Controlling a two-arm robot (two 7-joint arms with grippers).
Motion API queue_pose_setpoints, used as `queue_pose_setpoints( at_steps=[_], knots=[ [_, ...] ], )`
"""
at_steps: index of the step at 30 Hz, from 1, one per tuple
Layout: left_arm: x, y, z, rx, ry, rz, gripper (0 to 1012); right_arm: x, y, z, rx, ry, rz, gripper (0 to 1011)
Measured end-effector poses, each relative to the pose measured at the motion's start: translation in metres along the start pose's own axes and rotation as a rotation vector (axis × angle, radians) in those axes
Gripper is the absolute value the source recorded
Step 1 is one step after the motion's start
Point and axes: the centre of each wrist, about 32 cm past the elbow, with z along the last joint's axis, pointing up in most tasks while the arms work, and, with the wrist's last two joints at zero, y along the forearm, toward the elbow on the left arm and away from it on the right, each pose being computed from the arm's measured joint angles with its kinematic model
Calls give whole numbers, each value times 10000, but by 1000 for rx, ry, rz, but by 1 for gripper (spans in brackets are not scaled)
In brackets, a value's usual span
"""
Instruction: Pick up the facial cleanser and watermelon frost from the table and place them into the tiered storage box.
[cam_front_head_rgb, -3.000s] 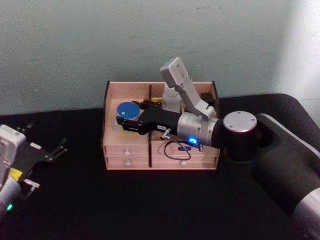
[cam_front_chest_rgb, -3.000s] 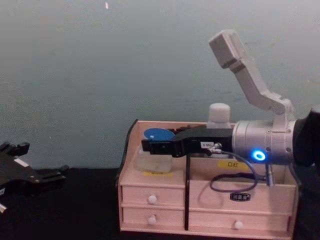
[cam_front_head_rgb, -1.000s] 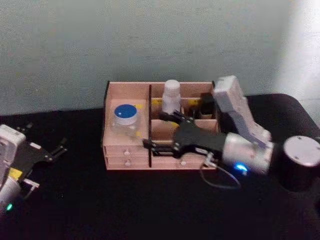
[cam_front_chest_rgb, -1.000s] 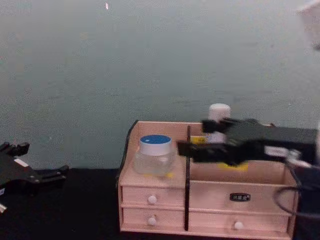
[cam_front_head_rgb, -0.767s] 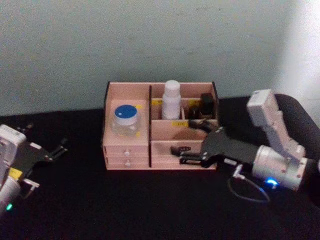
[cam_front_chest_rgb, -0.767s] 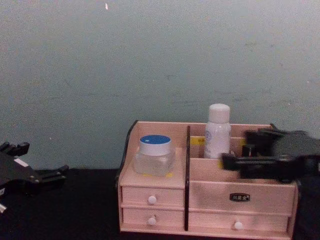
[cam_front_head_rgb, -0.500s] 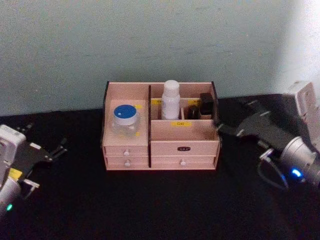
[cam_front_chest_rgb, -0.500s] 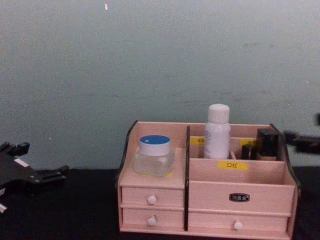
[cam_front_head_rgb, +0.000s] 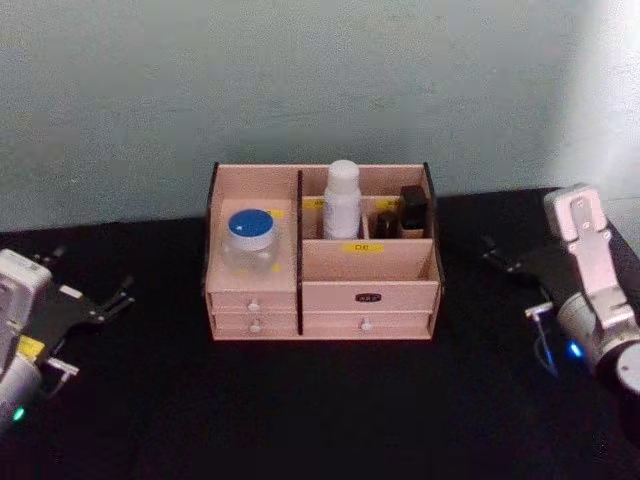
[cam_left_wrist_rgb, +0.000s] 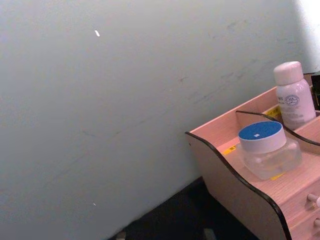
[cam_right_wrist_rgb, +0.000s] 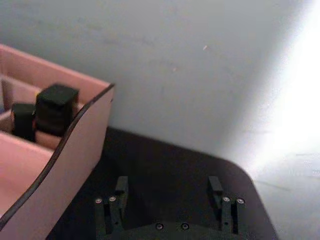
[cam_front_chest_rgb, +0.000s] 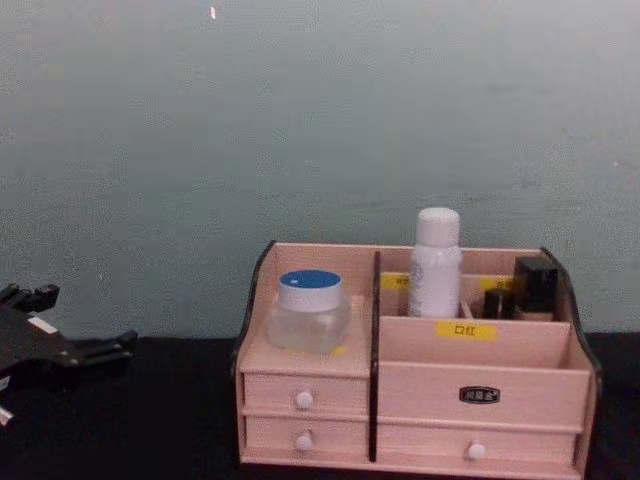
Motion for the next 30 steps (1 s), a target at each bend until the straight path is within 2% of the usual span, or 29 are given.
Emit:
queue_pose_setpoints(
  at_steps=[5, 30],
  knots=[
    [0, 0, 0, 0, 0, 0, 1001, -99, 40, -100, -37, -16, 13, 1002],
    [0, 0, 0, 0, 0, 0, 1001, -67, 23, -68, -23, -12, 16, 1002]
  ],
)
